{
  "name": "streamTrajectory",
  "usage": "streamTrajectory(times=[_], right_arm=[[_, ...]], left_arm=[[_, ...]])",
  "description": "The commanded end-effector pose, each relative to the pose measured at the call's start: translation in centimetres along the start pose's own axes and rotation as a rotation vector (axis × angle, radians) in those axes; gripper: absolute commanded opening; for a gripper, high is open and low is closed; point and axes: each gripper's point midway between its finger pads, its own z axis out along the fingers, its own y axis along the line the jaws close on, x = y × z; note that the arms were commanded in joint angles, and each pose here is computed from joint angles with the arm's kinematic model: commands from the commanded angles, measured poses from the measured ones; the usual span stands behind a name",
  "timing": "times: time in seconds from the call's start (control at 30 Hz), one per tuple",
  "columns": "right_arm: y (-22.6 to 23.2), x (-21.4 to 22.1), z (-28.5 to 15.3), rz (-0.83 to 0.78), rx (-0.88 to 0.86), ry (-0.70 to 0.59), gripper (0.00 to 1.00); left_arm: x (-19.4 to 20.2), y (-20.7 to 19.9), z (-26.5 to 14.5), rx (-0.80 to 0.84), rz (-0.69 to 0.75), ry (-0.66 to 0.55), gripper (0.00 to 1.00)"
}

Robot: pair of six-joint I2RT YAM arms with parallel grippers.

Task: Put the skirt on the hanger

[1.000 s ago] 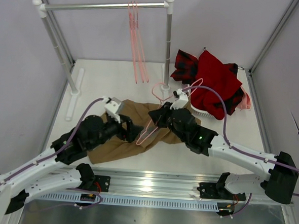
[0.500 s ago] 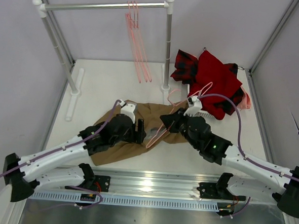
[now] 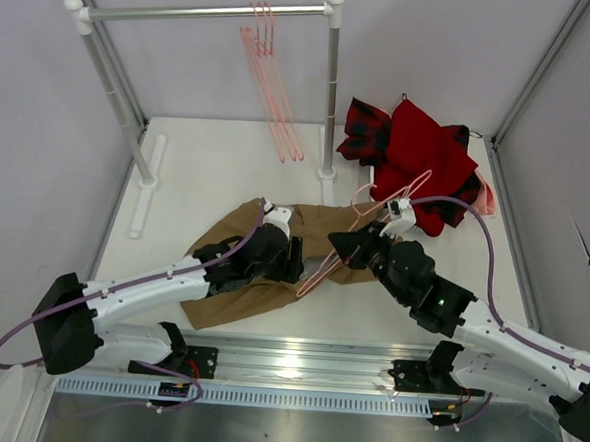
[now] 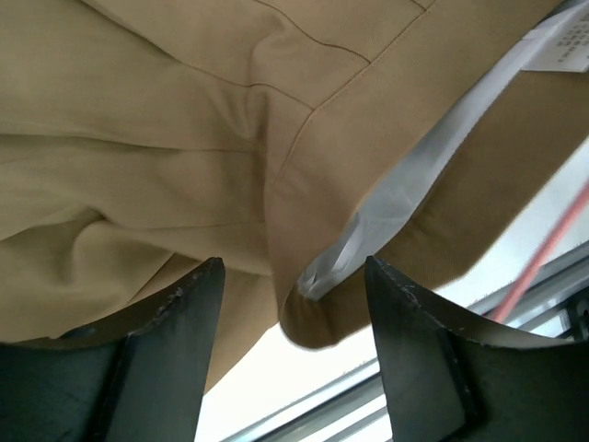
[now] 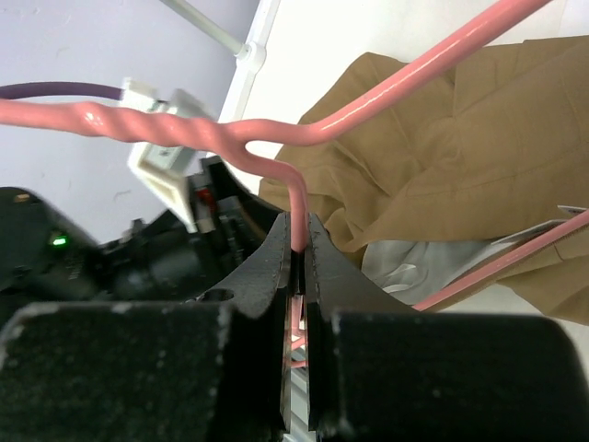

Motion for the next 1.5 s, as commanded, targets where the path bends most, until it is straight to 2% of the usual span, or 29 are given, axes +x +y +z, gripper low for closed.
streamTrajectory(times=[0.0,0.13,0.17,0.27,0.4,0.53,0.63,0.9,1.0,1.1,1.13,1.33,1.47], right_arm=[[0.3,-2.5,-0.8,0.016,-0.004,-0.091,0.0],[-0.6,-2.2,-1.4,0.018,0.017,-0.086,0.0],[-1.1,-1.9,-1.5,0.019,0.032,-0.078,0.0],[-1.8,-1.9,-1.8,0.035,0.057,-0.088,0.0],[-2.9,-1.8,-2.2,0.084,0.08,-0.11,0.0],[-4.4,-1.0,-2.5,0.091,0.128,-0.1,0.0],[-5.0,-0.8,-2.5,0.12,0.147,-0.107,0.0],[-4.9,-0.9,-2.3,0.153,0.16,-0.132,0.0],[-5.2,-0.8,-2.2,0.153,0.175,-0.141,0.0],[-6.0,-0.2,-2.2,0.138,0.2,-0.138,0.0],[-6.2,0.0,-2.2,0.133,0.205,-0.136,0.0],[-7.2,0.9,-2.4,0.126,0.227,-0.127,0.0],[-7.2,0.9,-2.5,0.12,0.226,-0.129,0.0]], left_arm=[[-0.5,-1.6,1.3,0.055,-0.042,-0.022,0.65],[0.6,-0.2,2.1,-0.021,-0.059,0.004,0.44],[0.8,0.1,2.0,-0.025,-0.061,0.005,0.3],[2.4,0.8,1.6,-0.018,-0.055,0.01,0.08],[4.6,0.3,-0.1,0.044,-0.013,-0.027,0.07],[8.7,1.7,-0.1,0.028,-0.023,0.035,0.06],[10.8,1.5,-0.2,0.033,0.013,0.062,0.06],[11.6,0.0,-0.3,0.048,0.05,0.063,0.1],[11.9,0.2,-0.8,0.04,0.039,0.064,0.15],[11.7,0.8,-1.5,0.035,0.017,0.051,0.25],[11.7,1.1,-1.9,0.029,0.017,0.053,0.32],[8.5,0.2,-5.0,0.107,0.004,-0.027,0.56],[4.8,-1.0,-7.3,0.123,0.007,-0.093,0.6]])
